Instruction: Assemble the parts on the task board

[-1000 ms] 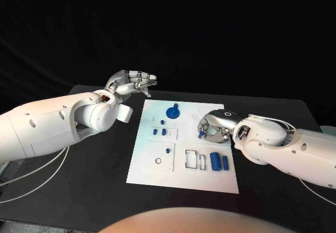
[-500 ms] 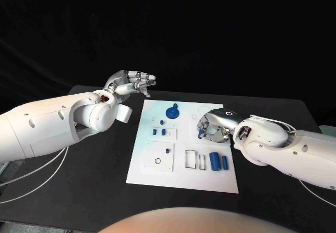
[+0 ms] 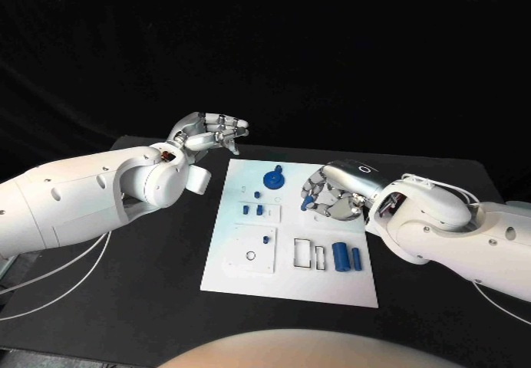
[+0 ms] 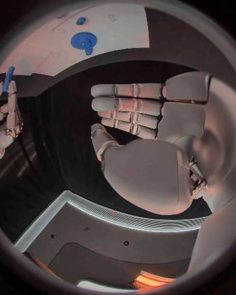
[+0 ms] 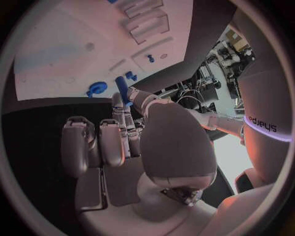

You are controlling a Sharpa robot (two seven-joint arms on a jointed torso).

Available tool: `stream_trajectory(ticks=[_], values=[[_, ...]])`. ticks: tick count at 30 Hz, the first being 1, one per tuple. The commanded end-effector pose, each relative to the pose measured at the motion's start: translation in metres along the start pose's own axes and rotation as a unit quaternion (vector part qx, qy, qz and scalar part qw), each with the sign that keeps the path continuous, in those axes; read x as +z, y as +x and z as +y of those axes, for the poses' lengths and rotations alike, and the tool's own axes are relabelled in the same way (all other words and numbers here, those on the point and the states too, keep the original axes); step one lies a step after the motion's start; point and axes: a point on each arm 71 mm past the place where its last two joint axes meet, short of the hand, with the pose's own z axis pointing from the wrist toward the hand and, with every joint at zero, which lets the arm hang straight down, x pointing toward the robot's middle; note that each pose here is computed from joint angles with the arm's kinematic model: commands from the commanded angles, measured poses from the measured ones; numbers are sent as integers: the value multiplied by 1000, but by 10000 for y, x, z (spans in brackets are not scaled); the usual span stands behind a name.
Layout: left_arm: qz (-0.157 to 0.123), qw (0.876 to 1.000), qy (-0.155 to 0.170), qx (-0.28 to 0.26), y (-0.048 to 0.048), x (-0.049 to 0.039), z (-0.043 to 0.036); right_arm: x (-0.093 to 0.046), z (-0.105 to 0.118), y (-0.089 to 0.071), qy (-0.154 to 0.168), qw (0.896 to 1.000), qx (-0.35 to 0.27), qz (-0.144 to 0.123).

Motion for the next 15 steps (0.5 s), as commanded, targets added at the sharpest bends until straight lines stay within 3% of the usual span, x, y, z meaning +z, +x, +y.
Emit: stream_trajectory(ticks=[1,9,15], values=[[10,1000,2,-6,32,12,-6,47,151,41,-15,1000,20,-5],[14,1000,3,-7,63,31,-2,199,541,349,-68,997,32,14],[18,1000,3,-8,104,52,-1,268,703,550,-89,995,43,28]])
